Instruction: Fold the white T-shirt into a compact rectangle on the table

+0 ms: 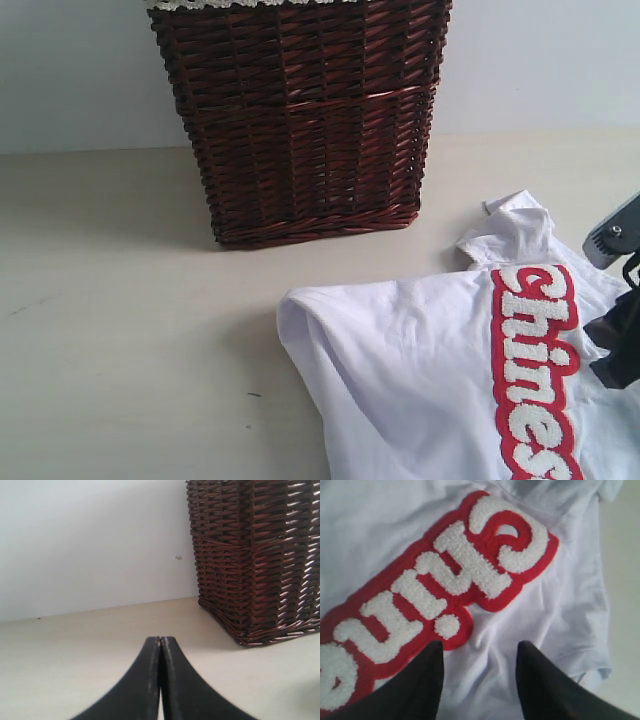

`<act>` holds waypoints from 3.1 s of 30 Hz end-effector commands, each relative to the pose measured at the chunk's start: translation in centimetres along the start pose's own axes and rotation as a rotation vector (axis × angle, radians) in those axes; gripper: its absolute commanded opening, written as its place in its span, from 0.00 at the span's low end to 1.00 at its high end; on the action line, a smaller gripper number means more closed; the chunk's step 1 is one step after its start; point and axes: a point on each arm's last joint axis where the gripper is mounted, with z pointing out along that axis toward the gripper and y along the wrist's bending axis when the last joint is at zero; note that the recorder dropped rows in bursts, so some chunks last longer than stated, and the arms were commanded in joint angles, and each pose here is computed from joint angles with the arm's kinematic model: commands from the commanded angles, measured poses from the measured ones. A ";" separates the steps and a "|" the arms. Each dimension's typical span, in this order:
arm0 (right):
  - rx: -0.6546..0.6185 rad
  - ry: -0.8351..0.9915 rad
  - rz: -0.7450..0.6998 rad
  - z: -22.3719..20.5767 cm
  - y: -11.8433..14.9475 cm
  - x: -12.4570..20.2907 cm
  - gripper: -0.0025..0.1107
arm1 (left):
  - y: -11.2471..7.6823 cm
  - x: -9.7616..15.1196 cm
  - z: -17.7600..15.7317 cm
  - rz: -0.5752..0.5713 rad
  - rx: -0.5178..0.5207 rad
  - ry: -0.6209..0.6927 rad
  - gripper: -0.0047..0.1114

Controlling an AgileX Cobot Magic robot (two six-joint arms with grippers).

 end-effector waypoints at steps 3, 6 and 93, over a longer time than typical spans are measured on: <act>0.092 -0.058 0.071 -0.9 0.5 1.4 0.43 | 0.0 0.0 0.0 -0.004 0.004 -0.007 0.04; 0.076 -0.052 0.076 -1.0 0.8 1.6 0.43 | 0.0 0.0 0.0 -0.004 0.004 -0.007 0.04; -0.020 0.056 0.213 17.2 -12.1 -13.2 0.56 | 0.0 0.0 0.0 -0.004 0.004 -0.007 0.04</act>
